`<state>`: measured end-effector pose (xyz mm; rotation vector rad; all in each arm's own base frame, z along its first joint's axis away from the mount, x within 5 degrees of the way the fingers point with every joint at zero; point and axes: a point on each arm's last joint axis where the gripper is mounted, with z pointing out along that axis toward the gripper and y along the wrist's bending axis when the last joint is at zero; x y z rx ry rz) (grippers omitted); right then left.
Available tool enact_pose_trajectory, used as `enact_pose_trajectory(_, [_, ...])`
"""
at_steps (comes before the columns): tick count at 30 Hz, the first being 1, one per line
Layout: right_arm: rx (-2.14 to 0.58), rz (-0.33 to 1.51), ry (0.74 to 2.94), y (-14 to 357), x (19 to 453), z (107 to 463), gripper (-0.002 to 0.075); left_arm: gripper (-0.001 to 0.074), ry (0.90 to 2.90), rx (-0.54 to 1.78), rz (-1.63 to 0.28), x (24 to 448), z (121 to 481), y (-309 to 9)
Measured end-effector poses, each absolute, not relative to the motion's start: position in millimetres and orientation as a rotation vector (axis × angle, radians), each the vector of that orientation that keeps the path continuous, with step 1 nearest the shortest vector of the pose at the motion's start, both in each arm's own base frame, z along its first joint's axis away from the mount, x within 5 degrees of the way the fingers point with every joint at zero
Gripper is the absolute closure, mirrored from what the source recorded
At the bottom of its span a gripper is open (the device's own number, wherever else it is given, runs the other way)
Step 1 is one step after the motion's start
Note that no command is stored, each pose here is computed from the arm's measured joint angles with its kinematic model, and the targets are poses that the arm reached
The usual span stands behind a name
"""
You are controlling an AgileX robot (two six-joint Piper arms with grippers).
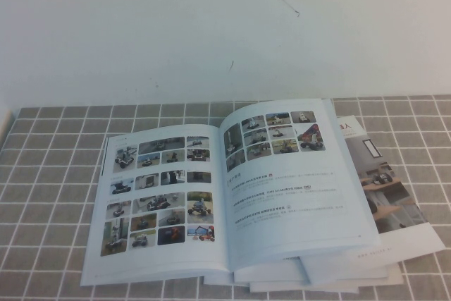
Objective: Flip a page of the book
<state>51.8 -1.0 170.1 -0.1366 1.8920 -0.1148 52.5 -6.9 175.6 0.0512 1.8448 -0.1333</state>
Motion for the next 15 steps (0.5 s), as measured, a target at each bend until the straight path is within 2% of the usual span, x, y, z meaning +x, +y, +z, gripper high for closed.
enact_pose_trajectory(15, [-0.049,-0.177,1.901,-5.7,51.4,169.9,0.0727,0.0737,1.845,0.051,-0.133,52.5,175.6,-6.9])
